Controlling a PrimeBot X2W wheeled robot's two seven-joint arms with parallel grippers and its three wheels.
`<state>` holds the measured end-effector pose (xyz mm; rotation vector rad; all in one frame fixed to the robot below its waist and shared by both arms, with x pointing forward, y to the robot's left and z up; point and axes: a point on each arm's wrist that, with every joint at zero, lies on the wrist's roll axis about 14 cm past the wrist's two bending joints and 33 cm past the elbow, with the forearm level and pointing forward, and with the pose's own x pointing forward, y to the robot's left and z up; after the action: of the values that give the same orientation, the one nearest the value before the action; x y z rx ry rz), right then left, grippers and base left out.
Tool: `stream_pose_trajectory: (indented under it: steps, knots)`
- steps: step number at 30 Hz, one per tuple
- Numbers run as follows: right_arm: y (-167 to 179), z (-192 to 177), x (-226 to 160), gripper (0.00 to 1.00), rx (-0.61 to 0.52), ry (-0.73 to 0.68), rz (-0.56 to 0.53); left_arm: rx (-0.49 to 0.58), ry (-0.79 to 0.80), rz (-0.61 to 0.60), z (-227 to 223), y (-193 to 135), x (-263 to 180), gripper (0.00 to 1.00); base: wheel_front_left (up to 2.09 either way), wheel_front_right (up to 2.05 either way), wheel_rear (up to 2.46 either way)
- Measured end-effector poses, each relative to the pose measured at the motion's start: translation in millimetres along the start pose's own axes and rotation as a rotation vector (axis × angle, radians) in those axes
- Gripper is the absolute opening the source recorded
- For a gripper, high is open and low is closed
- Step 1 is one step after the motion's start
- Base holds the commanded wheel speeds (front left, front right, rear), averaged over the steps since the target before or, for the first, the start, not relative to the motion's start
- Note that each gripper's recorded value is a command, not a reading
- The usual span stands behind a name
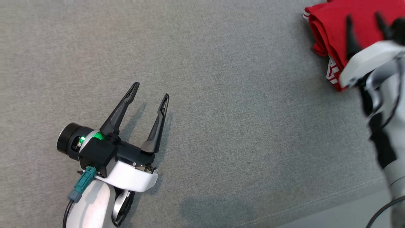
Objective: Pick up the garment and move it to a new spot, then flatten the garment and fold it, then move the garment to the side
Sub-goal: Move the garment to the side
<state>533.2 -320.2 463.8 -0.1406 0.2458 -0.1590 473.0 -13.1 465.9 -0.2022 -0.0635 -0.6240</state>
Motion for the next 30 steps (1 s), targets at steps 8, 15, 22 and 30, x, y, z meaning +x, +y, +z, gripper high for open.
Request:
stream_pose_trajectory:
  steps: [8,15,22,30]
  knots:
    - [73.0,-3.8,-31.3,1.0,0.078,-0.064,0.139,-0.025,-0.016,0.146,19.3,20.3,-22.3,1.0,0.0,0.0,0.0]
    - [105.8,18.0,-69.3,1.0,0.141,-0.181,0.217,-0.038,-0.034,0.315,38.6,48.6,-58.3,1.0,0.0,0.0,0.0]
    - [124.5,34.4,-114.6,1.0,0.193,-0.273,0.274,0.007,-0.095,0.411,72.6,61.7,-94.2,1.0,0.0,0.0,0.0]
    - [120.6,57.5,-162.3,1.0,0.226,-0.387,0.292,0.019,-0.137,0.471,94.0,58.7,-137.9,1.0,0.0,0.0,0.0]
